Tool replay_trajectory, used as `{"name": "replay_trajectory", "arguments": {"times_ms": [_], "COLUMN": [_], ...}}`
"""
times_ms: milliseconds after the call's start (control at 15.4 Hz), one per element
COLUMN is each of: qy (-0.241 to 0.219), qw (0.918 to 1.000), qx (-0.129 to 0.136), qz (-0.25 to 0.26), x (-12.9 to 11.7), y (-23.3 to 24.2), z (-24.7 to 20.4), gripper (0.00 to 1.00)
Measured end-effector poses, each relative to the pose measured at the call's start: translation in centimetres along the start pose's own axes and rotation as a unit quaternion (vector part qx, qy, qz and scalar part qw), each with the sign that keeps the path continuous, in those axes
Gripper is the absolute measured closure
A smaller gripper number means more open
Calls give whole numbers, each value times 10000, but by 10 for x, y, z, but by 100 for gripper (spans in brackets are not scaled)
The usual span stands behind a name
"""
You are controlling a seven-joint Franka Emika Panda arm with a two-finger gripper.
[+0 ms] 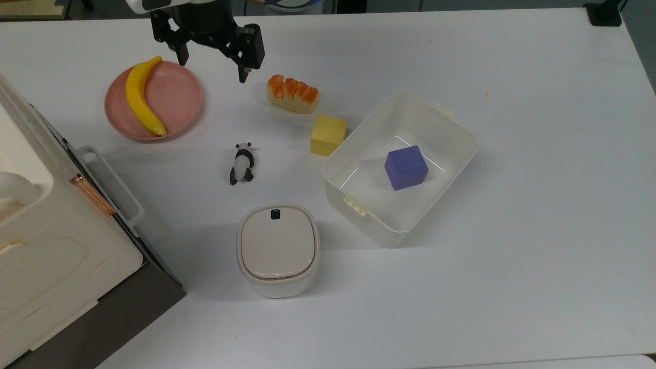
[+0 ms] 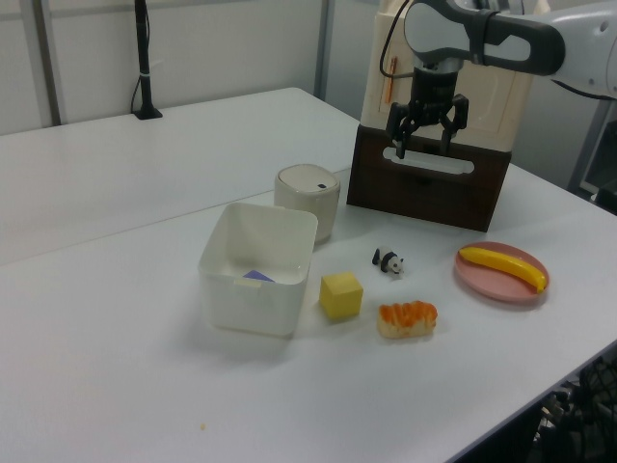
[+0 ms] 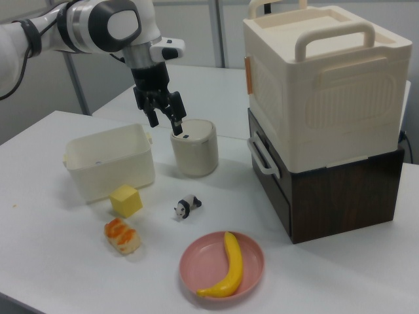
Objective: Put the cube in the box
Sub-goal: 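Move the gripper down over the yellow cube beside the clear box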
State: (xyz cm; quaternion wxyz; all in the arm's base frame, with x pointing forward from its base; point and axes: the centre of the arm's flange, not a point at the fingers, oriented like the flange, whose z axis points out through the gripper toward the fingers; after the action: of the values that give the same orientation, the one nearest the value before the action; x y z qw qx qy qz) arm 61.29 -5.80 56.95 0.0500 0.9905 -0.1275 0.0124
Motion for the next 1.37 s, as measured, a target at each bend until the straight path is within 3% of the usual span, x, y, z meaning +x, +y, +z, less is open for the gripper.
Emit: {"name": "replay_trajectory", "arguments": {"times_ms": [521,977,1368], "qy": [-52,-88,-253], "qw": [9989,9991,9997], "qx": [11,1,-20], "qz": [459,425,60], "x": [2,3,-5], "y": [-2,-4,-32], "z": [6,11,26], "gripper": [0,0,0]}}
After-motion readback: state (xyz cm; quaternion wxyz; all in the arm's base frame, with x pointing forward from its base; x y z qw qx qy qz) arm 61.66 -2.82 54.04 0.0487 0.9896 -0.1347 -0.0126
